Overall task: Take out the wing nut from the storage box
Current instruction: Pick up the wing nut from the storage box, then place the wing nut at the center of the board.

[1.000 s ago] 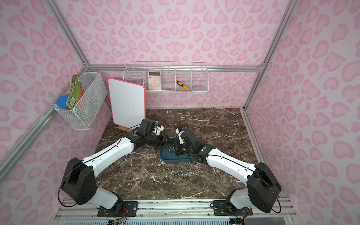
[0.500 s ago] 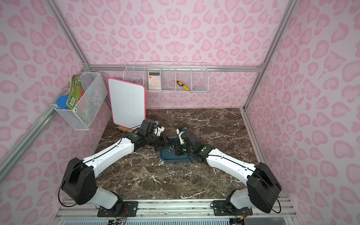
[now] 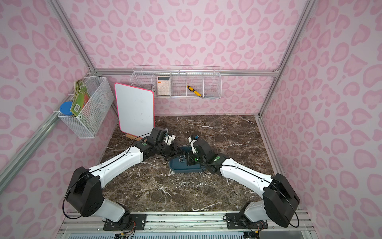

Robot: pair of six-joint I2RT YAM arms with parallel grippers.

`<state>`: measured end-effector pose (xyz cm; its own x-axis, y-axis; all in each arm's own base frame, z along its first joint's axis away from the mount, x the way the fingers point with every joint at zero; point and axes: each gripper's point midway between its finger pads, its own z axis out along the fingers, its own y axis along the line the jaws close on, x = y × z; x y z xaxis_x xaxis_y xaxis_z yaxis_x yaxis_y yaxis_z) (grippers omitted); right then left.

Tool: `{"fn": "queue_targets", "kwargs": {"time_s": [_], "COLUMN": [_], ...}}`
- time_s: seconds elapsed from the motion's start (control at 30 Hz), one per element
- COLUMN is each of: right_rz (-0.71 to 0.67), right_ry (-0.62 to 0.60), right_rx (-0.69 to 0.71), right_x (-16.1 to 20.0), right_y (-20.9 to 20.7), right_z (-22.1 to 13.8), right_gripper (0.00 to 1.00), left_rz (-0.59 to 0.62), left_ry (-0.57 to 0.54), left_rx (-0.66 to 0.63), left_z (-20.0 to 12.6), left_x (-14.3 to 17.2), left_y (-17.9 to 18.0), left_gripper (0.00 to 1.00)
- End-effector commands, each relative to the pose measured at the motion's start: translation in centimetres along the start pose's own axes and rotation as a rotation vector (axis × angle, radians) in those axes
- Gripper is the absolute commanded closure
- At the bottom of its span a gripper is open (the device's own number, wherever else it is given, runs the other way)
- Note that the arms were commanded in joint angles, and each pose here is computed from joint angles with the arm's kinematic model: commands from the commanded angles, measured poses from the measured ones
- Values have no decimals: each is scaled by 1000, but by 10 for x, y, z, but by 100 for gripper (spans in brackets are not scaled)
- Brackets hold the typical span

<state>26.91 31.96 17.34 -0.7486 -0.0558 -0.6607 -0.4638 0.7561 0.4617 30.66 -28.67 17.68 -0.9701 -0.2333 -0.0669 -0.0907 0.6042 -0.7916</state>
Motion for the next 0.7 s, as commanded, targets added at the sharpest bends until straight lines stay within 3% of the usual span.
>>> {"fn": "queue_targets", "kwargs": {"time_s": [0.0,0.13,0.3,0.6,0.67], "right_rz": [9,37,59,87,94], "right_ry": [-26,-29,-43,-44,-41], "right_rx": [-19,0,27,95,108], "right_x": [-5,-4,-3,6,8], "right_y": [3,-9,-24,-50,-55], "right_z": [-1,-5,-12,-16,-15], "right_gripper": [62,46,35,4,1], "left_rz": [13,13,16,19,24], "left_ry": [-12,-18,-20,35,50], "left_rx": [-15,-63,-150,-426,-492], "left_z": [-4,-8,-16,-38,-42], "left_x": [0,1,6,33,40], "left_y": [0,9,26,88,102], "left_gripper": [100,100,100,100,100]}}
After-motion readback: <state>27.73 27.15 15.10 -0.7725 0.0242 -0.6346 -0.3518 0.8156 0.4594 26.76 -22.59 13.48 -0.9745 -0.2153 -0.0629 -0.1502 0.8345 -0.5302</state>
